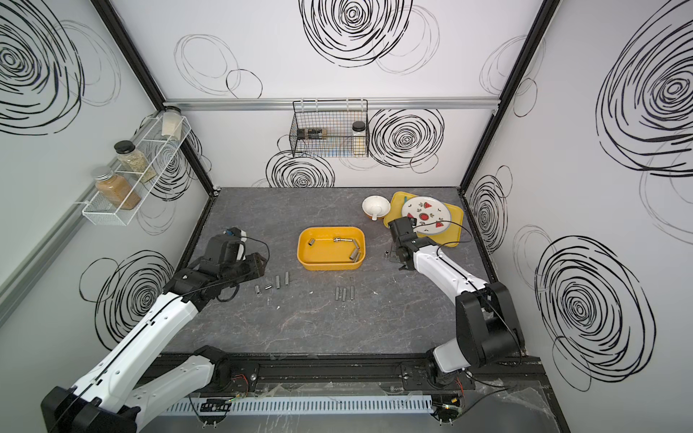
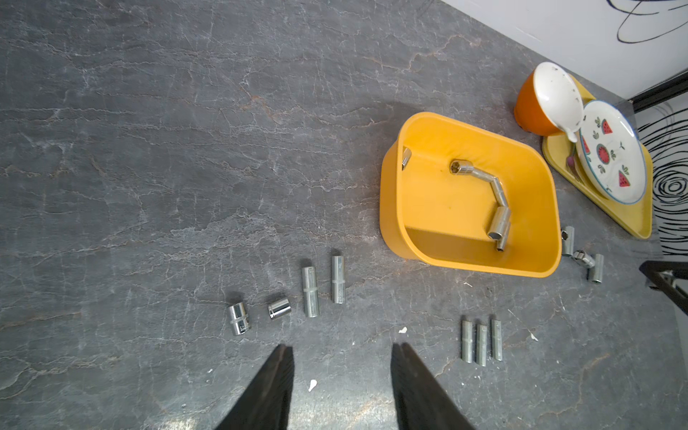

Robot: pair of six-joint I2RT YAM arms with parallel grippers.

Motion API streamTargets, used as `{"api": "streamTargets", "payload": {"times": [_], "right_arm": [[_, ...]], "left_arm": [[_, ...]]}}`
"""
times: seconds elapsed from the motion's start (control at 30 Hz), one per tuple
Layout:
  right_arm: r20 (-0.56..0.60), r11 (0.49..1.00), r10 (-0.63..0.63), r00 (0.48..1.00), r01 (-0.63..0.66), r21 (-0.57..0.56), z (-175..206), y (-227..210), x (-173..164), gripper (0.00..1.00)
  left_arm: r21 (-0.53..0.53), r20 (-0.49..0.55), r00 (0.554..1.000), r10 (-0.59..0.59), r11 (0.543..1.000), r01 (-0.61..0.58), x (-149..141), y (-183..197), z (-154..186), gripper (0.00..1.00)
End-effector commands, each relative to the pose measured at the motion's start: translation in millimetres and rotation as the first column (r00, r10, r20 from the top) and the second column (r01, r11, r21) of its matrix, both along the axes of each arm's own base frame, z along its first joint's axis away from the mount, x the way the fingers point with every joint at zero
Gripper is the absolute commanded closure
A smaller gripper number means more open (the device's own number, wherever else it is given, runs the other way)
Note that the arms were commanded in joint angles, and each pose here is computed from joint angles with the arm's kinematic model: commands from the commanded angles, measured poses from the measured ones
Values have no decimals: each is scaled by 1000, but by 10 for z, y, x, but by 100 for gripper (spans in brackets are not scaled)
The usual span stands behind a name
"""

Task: Take out the socket from the storage box
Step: Place the socket head at the center of the board.

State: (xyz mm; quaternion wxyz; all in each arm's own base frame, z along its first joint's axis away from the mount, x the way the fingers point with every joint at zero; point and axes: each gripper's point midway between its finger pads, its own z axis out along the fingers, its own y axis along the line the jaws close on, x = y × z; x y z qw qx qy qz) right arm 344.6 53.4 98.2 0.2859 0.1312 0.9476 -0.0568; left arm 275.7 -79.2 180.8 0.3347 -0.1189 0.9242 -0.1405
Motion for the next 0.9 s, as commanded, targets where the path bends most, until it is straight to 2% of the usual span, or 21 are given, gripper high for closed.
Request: {"api": "streamTargets", "payload": {"times": [0.0, 0.3, 0.67, 0.87], "right_arm": [[72, 994, -104, 992, 103, 21, 58, -237, 11, 79], [29, 966, -258, 966, 258, -1, -264, -683, -32, 79], [-47, 960, -269, 962, 272, 64, -619, -706, 40, 79], [-76, 959, -271, 960, 275, 61, -729, -699, 27, 78]], "left_arm": [[-9, 33, 999, -18, 1000, 18, 54, -29, 42, 50], [-21, 36, 999, -39, 999, 40, 53, -67, 48, 50], [-26, 30, 998, -46, 999, 46, 48, -83, 34, 50], [-25, 27, 998, -48, 998, 49, 50, -88, 24, 50]]}}
